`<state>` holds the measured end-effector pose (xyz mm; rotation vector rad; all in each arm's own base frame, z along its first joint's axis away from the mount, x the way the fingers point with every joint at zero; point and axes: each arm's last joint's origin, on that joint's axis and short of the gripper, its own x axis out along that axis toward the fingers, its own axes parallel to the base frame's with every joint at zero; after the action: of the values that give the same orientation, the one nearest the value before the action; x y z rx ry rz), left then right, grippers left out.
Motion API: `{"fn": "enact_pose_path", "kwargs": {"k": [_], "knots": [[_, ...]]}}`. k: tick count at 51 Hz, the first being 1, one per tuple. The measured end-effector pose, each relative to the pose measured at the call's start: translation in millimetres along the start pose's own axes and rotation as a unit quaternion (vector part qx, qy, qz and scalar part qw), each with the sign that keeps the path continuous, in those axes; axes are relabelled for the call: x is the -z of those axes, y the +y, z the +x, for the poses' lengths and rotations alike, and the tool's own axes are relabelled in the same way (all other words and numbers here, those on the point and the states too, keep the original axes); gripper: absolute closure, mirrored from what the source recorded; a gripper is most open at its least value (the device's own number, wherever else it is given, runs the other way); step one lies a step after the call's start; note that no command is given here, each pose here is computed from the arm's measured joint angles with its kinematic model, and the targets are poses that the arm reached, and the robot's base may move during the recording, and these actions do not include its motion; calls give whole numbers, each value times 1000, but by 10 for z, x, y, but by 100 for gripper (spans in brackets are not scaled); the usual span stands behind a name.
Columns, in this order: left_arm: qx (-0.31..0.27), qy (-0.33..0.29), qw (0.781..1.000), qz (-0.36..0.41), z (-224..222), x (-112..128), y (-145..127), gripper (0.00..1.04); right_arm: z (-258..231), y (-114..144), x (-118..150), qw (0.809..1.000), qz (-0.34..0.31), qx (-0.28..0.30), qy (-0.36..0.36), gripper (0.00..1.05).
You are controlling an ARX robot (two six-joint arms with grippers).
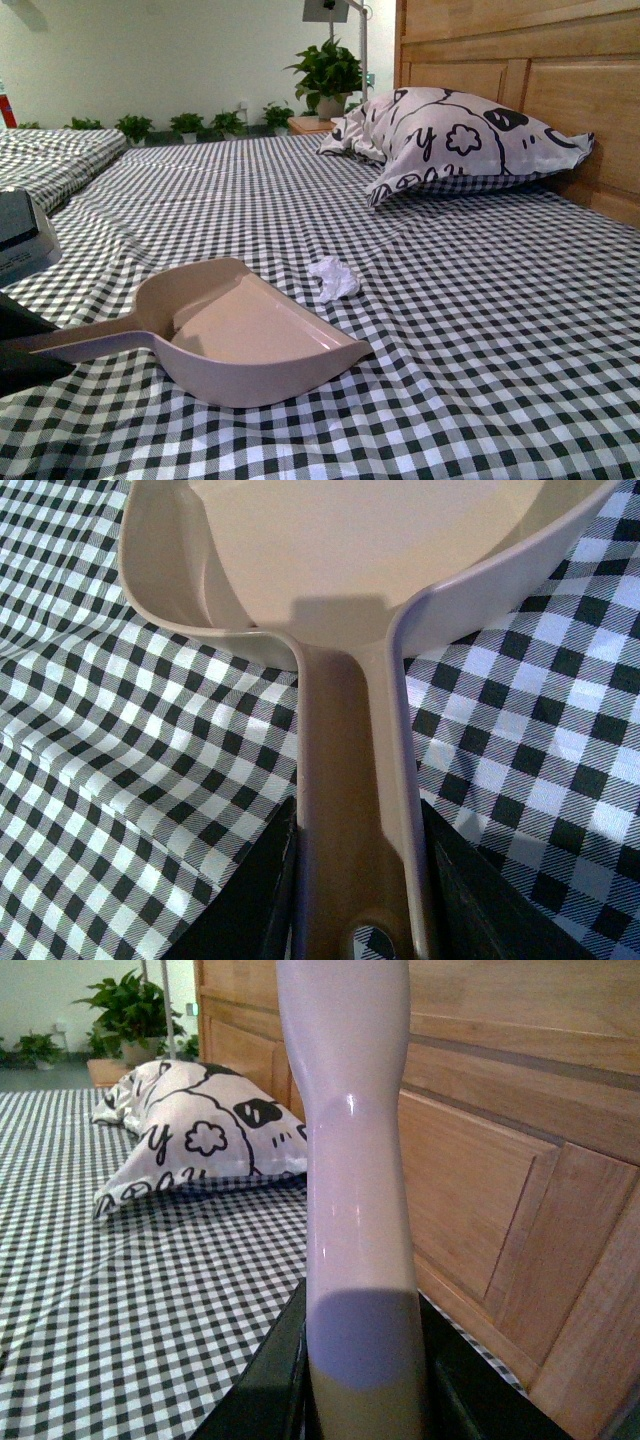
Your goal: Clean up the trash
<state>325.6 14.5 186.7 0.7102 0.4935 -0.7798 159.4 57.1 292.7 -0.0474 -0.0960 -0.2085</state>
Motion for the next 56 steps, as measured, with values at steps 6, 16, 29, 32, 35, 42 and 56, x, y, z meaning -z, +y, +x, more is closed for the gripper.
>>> {"fn": "enact_pose_path", "kwargs": {"k": [6, 16, 29, 32, 35, 42, 56], "knots": [[0, 0, 1000, 0, 0, 0, 0, 76, 158, 45, 8, 991, -37, -59, 111, 84], [-1, 2, 1000, 1, 0, 1, 1, 76, 779, 292, 84, 965, -34, -138, 222, 84], [-1, 2, 1000, 2, -1, 1, 0, 76, 1804, 896, 521, 941, -114, -161, 275, 84], [-1, 2, 1000, 2, -1, 1, 0, 76, 1934, 981, 576, 938, -126, -163, 279, 84], [-1, 2, 1000, 2, -1, 1, 0, 76, 2046, 1060, 644, 935, -134, -160, 286, 84], [-1, 2, 1000, 2, -1, 1, 0, 76, 2178, 1187, 809, 929, -149, -156, 299, 84], [-1, 2, 1000, 2, -1, 1, 0, 76, 2086, 1312, 1039, 908, -158, -197, 335, 84]]}}
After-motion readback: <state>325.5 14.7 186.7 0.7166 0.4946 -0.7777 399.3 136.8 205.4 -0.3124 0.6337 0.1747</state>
